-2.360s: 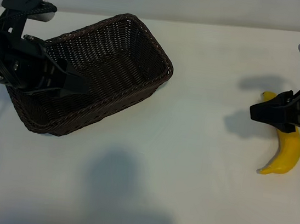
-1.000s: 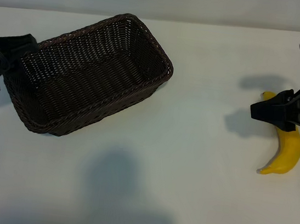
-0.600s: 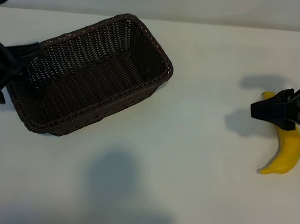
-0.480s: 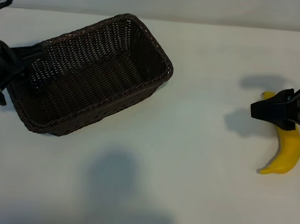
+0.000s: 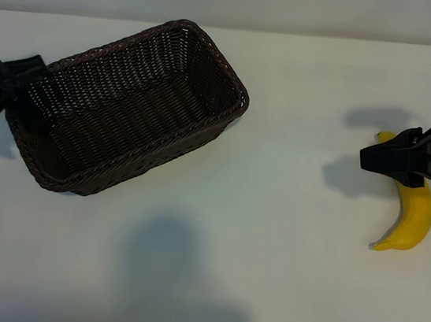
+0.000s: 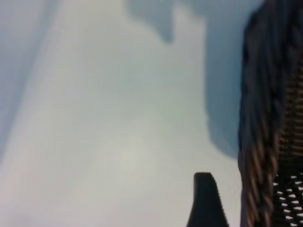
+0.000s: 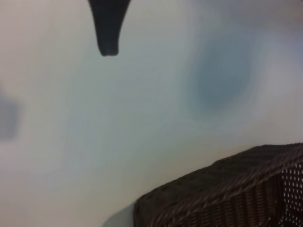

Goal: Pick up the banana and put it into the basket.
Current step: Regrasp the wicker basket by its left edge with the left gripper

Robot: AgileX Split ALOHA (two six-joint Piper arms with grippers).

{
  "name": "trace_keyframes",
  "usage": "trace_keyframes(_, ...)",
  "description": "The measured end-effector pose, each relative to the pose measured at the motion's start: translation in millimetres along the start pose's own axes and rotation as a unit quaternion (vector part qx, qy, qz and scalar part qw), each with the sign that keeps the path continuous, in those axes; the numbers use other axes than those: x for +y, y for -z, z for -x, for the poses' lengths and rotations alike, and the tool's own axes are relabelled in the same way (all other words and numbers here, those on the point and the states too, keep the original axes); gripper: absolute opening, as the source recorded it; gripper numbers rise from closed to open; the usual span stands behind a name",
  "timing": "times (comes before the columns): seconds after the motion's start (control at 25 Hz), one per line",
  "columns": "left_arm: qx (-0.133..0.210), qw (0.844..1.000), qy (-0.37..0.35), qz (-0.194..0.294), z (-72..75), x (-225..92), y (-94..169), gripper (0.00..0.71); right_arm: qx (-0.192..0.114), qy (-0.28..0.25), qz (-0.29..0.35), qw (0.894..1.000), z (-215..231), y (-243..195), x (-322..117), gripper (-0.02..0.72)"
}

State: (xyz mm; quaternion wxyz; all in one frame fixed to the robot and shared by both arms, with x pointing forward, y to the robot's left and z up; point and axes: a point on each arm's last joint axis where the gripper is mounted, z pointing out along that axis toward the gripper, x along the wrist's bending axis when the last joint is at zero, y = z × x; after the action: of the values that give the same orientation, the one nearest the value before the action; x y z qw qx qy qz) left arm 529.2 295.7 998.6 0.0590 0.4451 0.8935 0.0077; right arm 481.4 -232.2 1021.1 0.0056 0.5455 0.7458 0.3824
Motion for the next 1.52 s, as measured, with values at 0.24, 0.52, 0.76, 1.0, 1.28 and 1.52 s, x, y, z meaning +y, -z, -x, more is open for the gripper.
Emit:
trace_keyframes(0.24, 0.0, 1.0, 0.005, -0.001, -3.1, 3.9, -2.6, 0.514, 0.0, 0.0, 0.0, 1.0, 0.0, 0.0, 0.0, 0.569)
trace_keyframes(0.52, -0.002, 1.0, 0.003, -0.028, 2.5, 7.5, -23.6, 0.514, 0.0, 0.0, 0.0, 1.0, 0.0, 0.0, 0.0, 0.569)
trace_keyframes(0.76, 0.0, 1.0, -0.002, -0.029, 6.0, 13.6, -41.8, 0.514, 0.0, 0.0, 0.0, 1.0, 0.0, 0.0, 0.0, 0.569)
trace_keyframes(1.0, 0.0, 1.0, -0.003, -0.029, 9.2, 19.4, -62.0, 0.514, 0.0, 0.0, 0.0, 1.0, 0.0, 0.0, 0.0, 0.569)
trace_keyframes(1.28, 0.002, 0.999, -0.013, -0.031, 10.7, 22.6, -75.9, 0.499, 0.0, 0.0, 0.0, 1.0, 0.0, 0.0, 0.0, 0.569)
trace_keyframes(1.52, 0.0, 0.999, -0.012, -0.029, 11.3, 23.2, -77.3, 0.353, 0.0, 0.0, 0.0, 1.0, 0.1, 0.0, 0.1, 0.569)
